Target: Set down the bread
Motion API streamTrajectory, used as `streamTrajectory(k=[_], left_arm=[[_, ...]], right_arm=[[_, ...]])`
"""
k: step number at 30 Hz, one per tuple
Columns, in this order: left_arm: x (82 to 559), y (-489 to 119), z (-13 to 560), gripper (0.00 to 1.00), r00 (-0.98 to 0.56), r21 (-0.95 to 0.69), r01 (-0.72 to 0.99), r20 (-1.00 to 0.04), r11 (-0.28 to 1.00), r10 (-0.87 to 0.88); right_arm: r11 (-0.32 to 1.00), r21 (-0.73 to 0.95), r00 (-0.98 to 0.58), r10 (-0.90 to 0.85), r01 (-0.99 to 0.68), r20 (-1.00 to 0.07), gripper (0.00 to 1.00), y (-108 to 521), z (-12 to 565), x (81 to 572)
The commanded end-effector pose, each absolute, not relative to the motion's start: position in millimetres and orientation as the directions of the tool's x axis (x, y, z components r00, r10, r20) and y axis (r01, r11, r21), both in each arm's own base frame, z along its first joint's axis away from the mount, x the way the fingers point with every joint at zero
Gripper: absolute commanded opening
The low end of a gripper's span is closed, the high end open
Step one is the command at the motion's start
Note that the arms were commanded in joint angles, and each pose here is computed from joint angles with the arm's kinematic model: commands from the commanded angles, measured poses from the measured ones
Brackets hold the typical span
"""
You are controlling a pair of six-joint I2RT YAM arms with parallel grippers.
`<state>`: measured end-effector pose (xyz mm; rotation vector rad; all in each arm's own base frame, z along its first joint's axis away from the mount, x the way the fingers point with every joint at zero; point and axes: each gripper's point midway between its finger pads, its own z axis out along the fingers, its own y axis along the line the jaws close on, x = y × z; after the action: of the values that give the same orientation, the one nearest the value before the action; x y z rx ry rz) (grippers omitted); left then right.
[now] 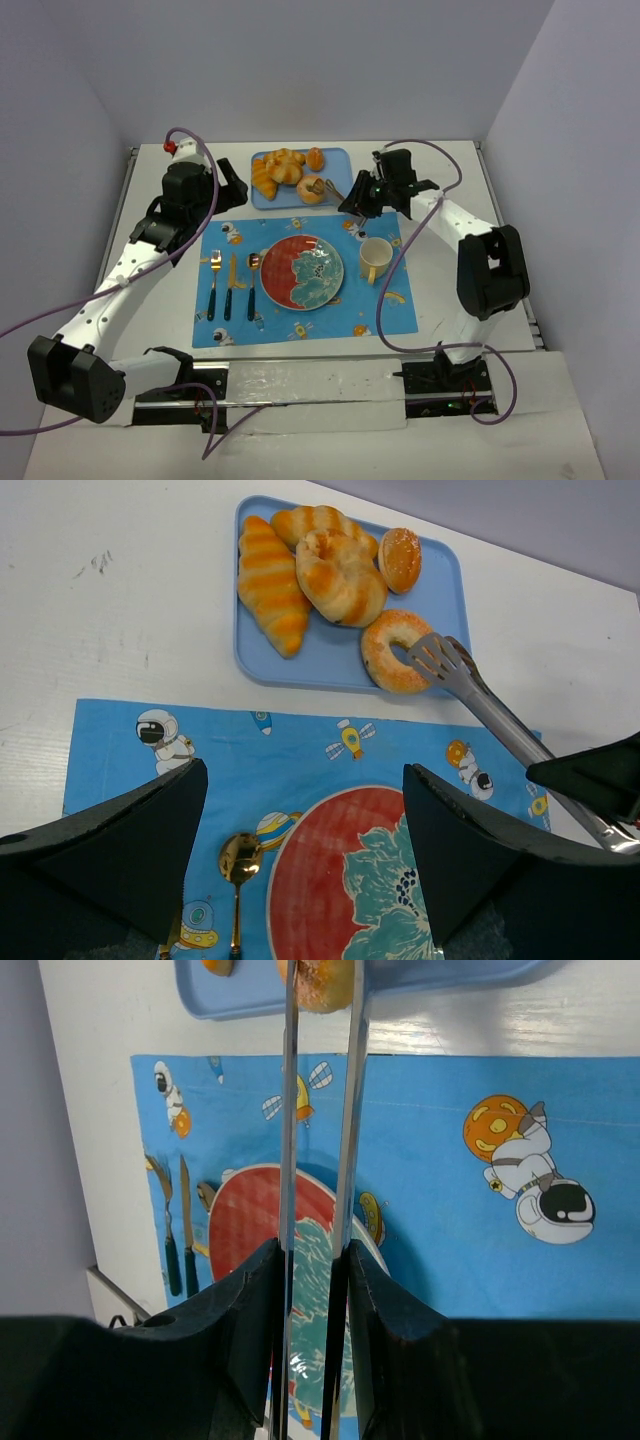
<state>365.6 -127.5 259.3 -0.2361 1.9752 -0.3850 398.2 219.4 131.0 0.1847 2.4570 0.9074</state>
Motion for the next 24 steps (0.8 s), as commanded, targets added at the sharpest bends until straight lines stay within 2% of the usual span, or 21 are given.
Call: streamTrajectory(k=[1, 16, 24], left_arm=[[371, -126, 282, 0.89, -0.374, -0.374, 0.02, -0.863, 0.927, -0.34], [372, -124, 280, 0.89, -0.375, -0.368, 0.014, -0.864, 0.93, -0.337], [372, -125, 279, 0.89, -0.378, -0.368, 0.015, -0.863, 0.93, -0.335]], right_arm=[[0.76, 0.643, -0.81, 0.314, -0.099, -0.496, 0.2, 209, 168, 399], [0.765, 0.628, -0.783, 0.302, -0.141, -0.543, 0.19, 198, 201, 384], [0.731, 0.647, -0.794, 0.253, -0.218, -0.553, 0.19, 207, 227, 344]])
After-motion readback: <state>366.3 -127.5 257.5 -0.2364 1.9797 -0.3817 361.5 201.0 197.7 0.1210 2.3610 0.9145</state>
